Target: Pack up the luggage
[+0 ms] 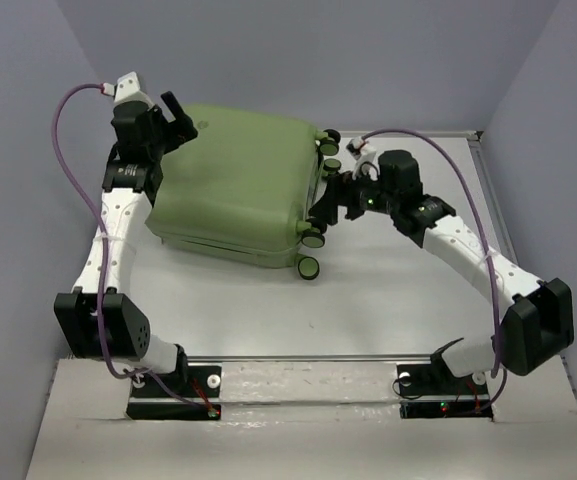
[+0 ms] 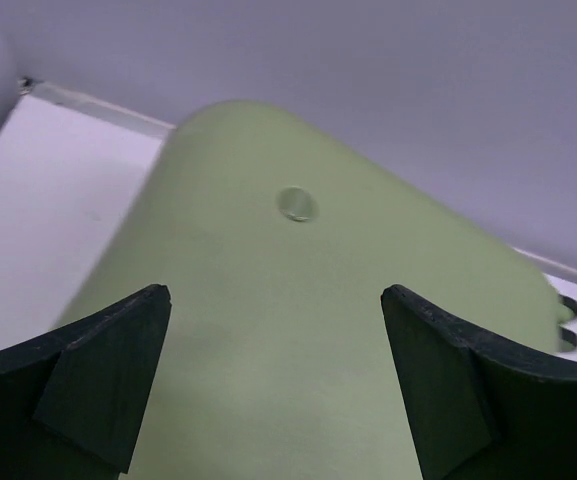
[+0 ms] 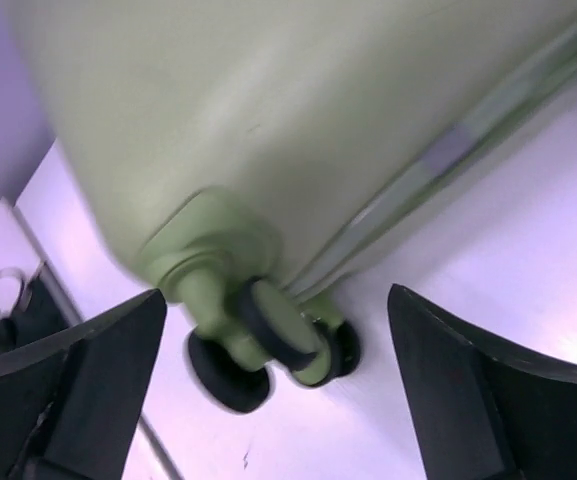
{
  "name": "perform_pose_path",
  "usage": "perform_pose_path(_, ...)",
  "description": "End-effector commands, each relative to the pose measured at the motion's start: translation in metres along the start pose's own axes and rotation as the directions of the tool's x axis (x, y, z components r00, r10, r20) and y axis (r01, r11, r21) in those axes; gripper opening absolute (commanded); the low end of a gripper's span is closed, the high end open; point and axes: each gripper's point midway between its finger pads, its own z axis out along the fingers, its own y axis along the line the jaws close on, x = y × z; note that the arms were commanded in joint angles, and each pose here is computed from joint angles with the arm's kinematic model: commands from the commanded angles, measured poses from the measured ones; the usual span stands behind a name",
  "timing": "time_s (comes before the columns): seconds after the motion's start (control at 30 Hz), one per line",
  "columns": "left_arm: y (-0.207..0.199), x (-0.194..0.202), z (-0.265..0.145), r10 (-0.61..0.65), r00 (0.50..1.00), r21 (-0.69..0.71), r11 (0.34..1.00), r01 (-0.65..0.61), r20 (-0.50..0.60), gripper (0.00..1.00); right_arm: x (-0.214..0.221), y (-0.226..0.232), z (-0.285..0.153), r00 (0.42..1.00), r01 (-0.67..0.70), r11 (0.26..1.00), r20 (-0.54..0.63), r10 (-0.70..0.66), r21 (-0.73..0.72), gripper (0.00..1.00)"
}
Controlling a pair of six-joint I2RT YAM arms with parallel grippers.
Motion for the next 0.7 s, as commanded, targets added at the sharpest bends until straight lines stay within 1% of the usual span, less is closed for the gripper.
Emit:
perform_pose_path(0.0,0.074,0.005,0.011,0.004,0.997,-0.153,0.988,-0.015,-0.074,0.99,0.033,0.067,-0.003,0.979,0.173,0.956,-0.062,-0.192,-0.239,1.0)
perform_pose_path(0.07,0.096,0.015,0.014,-0.01,0.995,-0.2,0.98,-0.009,-0.097,0.99,0.034,0.062,0.002,0.975,0.186,0.957,-0.081,-0.208,-0.223,1.0)
perform_pose_path(0.1,0.112,0.013,0.013,-0.015,0.996,-0.237,0.971,-0.006,-0.087,0.99,0.04,0.054,0.01,0.969,0.194,0.958,-0.111,-0.221,-0.212,1.0)
perform_pose_path(0.17,0.125,0.017,0.014,-0.037,0.995,-0.256,0.967,0.014,-0.088,0.99,0.045,0.038,0.018,0.963,0.201,0.969,-0.154,-0.223,-0.146,1.0)
perform_pose_path(0.2,0.128,0.024,0.016,-0.05,0.993,-0.24,0.97,0.023,-0.107,0.99,0.048,0.032,0.025,0.955,0.217,0.966,-0.172,-0.24,-0.137,1.0)
perform_pose_path(0.3,0.146,0.033,0.025,-0.079,0.988,-0.263,0.964,0.042,-0.133,0.99,0.065,0.031,0.031,0.939,0.203,0.965,-0.246,-0.24,-0.164,1.0)
perform_pose_path(0.33,0.151,0.037,0.028,-0.089,0.985,-0.268,0.962,0.047,-0.147,0.99,0.072,0.03,0.034,0.926,0.228,0.958,-0.265,-0.269,-0.176,1.0)
perform_pose_path(0.37,0.16,0.046,0.035,-0.101,0.98,-0.281,0.958,0.05,-0.17,0.99,0.078,0.03,0.036,0.921,0.229,0.957,-0.28,-0.272,-0.176,1.0)
perform_pose_path(0.43,0.163,0.051,0.043,-0.113,0.975,-0.275,0.96,0.058,-0.192,0.99,0.083,0.025,0.037,0.916,0.234,0.959,-0.294,-0.273,-0.162,0.99)
perform_pose_path(0.47,0.169,0.063,0.051,-0.127,0.965,-0.283,0.957,0.059,-0.228,0.99,0.086,0.022,0.038,0.913,0.236,0.96,-0.302,-0.273,-0.151,0.93)
perform_pose_path(0.5,0.167,0.07,0.054,-0.138,0.958,-0.269,0.961,0.067,-0.252,0.99,0.085,0.014,0.039,0.914,0.248,0.963,-0.306,-0.269,-0.106,0.87)
perform_pose_path(0.53,0.168,0.08,0.059,-0.152,0.95,-0.262,0.962,0.079,-0.272,0.99,0.082,0.009,0.039,0.915,0.256,0.964,-0.302,-0.267,-0.076,0.78)
perform_pose_path(0.57,0.169,0.093,0.059,-0.17,0.941,-0.258,0.962,0.093,-0.294,0.99,0.076,0.006,0.037,0.919,0.266,0.963,-0.29,-0.266,-0.042,0.51)
perform_pose_path(0.63,0.165,0.106,0.058,-0.2,0.931,-0.234,0.963,0.131,-0.305,0.99,0.066,-0.004,0.033,0.93,0.273,0.961,-0.267,-0.251,0.049,0.27)
perform_pose_path(0.67,0.158,0.108,0.057,-0.221,0.928,-0.205,0.965,0.163,-0.3,0.99,0.056,-0.019,0.029,0.945,0.258,0.954,-0.243,-0.217,0.151,0.15)
